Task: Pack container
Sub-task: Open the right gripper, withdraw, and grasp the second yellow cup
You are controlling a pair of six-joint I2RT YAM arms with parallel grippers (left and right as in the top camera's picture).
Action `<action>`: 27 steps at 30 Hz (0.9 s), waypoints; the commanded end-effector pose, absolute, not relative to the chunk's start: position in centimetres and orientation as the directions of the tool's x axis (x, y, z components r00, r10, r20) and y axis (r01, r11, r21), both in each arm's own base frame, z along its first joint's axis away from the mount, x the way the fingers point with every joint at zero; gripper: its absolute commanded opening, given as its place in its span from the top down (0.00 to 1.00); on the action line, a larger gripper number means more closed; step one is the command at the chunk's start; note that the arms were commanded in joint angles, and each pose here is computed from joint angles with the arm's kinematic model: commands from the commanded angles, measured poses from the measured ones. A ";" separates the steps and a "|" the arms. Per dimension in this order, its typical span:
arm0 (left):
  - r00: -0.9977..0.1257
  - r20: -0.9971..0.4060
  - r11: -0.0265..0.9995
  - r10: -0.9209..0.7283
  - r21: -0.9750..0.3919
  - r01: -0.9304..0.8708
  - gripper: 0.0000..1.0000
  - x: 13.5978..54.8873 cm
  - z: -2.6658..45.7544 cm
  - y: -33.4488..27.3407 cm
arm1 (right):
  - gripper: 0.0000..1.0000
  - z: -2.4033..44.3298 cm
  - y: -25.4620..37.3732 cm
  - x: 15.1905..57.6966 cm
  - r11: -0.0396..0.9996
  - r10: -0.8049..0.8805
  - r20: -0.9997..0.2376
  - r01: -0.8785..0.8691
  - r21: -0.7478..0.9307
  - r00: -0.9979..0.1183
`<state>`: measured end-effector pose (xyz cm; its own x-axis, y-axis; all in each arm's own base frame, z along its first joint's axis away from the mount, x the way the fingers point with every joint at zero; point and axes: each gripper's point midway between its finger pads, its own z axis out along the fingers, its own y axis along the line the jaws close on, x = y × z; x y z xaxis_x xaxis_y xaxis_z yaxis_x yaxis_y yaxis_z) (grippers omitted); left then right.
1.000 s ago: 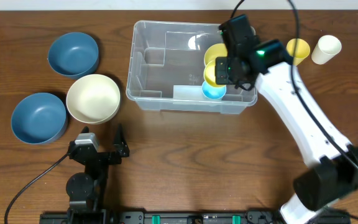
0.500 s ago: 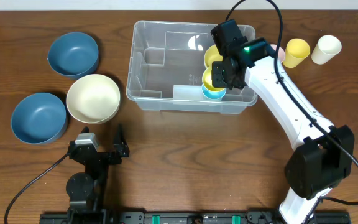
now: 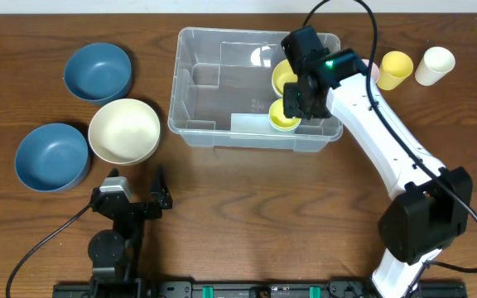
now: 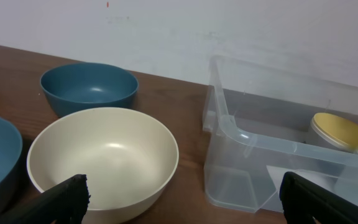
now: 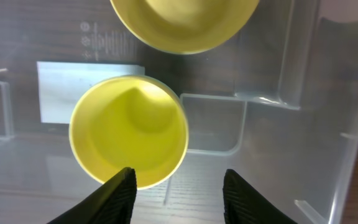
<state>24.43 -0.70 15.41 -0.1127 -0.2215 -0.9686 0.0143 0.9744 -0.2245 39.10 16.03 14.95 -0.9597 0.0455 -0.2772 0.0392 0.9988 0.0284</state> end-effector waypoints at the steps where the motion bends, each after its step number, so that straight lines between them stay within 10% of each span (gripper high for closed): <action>1: -0.154 -0.964 0.975 -0.216 -0.220 0.013 0.02 24.4 13.8 -0.9 | 0.48 19.2 14.4 41.6 0.996 0.085 -0.369 0.068 0.058 -0.925; 8: -0.154 -0.964 0.975 -0.216 -0.220 0.013 0.02 24.4 13.8 -0.9 | 0.39 22.3 4.6 45.0 0.958 0.281 -0.442 0.277 0.076 -0.852; 27: -0.154 -0.964 0.975 -0.216 -0.220 0.013 0.02 24.4 13.8 -0.9 | 0.43 10.7 -8.8 50.3 0.847 0.520 -0.344 0.523 0.091 -0.782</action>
<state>24.43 -0.70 15.40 -0.1134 -0.2215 -0.9685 0.0138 0.9744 -0.2245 50.09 -8.22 12.19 -0.7770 0.5169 -0.3592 0.5196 0.8488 0.0975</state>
